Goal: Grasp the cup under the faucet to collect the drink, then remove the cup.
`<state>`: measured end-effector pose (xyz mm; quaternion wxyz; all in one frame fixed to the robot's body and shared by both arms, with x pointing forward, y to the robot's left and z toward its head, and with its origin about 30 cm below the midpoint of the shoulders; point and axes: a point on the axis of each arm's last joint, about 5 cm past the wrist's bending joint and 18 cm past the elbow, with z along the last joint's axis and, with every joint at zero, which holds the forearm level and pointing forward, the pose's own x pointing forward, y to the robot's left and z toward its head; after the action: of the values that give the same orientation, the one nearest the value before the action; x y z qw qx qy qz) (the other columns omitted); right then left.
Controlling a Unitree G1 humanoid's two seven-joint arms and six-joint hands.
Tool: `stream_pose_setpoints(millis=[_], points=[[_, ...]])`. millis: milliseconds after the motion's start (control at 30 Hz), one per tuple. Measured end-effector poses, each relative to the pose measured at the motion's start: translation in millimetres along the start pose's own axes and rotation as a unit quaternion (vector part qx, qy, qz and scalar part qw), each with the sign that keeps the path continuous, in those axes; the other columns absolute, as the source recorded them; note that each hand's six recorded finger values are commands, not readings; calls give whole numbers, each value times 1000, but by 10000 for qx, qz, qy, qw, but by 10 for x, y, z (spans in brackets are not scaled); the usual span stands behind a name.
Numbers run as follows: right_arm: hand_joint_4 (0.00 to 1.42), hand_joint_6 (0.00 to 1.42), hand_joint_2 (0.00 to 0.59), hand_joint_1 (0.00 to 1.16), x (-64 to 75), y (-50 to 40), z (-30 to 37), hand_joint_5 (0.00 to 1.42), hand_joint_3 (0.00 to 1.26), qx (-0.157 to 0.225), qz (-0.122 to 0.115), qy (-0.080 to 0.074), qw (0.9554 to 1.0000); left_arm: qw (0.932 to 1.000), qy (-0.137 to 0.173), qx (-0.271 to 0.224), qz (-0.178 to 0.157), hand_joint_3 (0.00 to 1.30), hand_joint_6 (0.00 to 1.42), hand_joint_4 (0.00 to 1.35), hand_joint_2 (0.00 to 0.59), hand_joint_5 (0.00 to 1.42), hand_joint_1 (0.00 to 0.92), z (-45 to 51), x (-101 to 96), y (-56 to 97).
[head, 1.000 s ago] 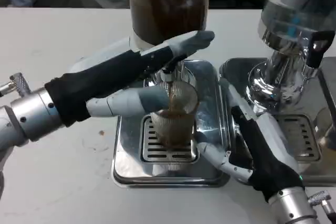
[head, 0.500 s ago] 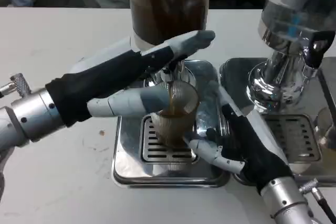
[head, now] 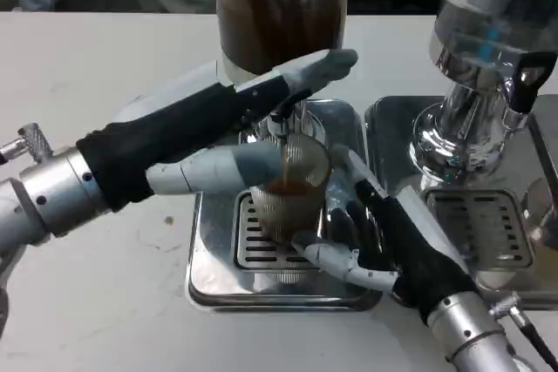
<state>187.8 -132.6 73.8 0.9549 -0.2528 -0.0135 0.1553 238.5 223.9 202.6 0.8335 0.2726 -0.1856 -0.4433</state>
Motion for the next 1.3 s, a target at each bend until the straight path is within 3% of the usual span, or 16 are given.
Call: stream_pose_setpoints(millis=[233, 767, 867, 967, 1067, 1133, 1300], points=[[0, 0, 210, 618, 106, 0, 44, 0, 0, 217, -19, -36, 9998, 10000, 3, 4, -4, 0, 0, 0, 16, 0, 0, 5, 0, 2], [0, 0, 208, 616, 190, 58, 57, 0, 0, 303, 119, -19, 9995, 9999, 17, -40, 135, 0, 0, 0, 20, 0, 0, 9, -30, -4], [0, 0, 208, 616, 211, 52, 76, 0, 0, 314, 104, -82, 9994, 9988, -27, -163, 455, 0, 0, 0, 22, 0, 0, -13, -91, -34], [0, 0, 208, 616, 217, 57, 79, 0, 0, 339, 101, -91, 9993, 9938, -296, -341, 1020, 0, 0, 0, 26, 0, 0, -31, -166, -70], [0, 0, 206, 613, 220, 59, 74, 0, 0, 358, 103, -109, 9992, 9852, -734, -393, 1500, 0, 0, 0, 30, 0, 0, 0, -210, -65], [0, 0, 204, 611, 229, 59, 69, 0, 0, 370, 103, -129, 9992, 9803, -867, -385, 1733, 0, 0, 0, 32, 0, 0, 14, -248, -56], [0, 0, 203, 607, 241, 74, 64, 0, 0, 462, 95, -156, 9988, 9691, -888, -470, 2251, 0, 0, 0, 44, 0, 0, -3, -412, -136]])
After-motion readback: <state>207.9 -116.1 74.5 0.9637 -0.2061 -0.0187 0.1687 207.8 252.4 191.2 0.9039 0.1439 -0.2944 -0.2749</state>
